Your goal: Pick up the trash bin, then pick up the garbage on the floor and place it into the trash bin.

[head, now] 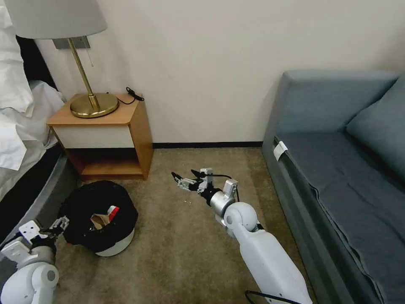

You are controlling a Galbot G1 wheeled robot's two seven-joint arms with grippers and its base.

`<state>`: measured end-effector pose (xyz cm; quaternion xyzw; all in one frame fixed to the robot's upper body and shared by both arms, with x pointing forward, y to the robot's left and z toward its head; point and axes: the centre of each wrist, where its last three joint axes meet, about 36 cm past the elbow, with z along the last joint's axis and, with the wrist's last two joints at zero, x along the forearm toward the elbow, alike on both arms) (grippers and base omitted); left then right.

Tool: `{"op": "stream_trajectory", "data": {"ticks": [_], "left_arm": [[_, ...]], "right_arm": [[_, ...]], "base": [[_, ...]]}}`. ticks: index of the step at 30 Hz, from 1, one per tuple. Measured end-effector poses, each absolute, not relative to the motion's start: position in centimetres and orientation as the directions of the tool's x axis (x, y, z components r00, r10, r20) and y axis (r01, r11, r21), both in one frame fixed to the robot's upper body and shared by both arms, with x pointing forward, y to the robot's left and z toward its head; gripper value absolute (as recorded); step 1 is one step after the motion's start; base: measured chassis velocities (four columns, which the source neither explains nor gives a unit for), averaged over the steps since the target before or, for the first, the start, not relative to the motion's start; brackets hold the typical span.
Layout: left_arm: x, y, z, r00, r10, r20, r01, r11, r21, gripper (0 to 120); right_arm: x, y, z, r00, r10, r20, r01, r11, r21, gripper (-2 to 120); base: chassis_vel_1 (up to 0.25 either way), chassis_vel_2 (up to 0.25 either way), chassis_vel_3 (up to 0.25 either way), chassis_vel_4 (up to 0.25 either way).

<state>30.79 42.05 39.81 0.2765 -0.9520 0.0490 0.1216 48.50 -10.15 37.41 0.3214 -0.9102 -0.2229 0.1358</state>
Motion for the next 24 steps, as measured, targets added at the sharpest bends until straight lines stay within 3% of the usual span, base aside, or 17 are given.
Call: {"op": "stream_trajectory", "data": {"ticks": [2, 10, 24], "left_arm": [[30.2, 41.3, 41.4, -0.849, -0.496, 0.184, -0.497, 0.867, 0.045, 100], [31.7, 39.3, 43.5, -0.921, -0.375, 0.102, -0.359, 0.922, 0.146, 100], [35.4, 33.7, 42.2, -0.967, -0.214, 0.136, -0.188, 0.965, 0.184, 100]], "right_arm": [[47.4, -10.1, 37.9, -0.766, -0.629, 0.133, -0.492, 0.706, 0.509, 100], [46.1, -10.4, 37.9, -0.788, -0.59, 0.176, -0.439, 0.738, 0.513, 100], [46.8, -13.4, 37.1, -0.832, -0.512, 0.213, -0.359, 0.79, 0.497, 100]], "base": [[0.0, 0.0, 0.0, 0.0], [0.0, 0.0, 0.0, 0.0], [0.0, 0.0, 0.0, 0.0]]}}
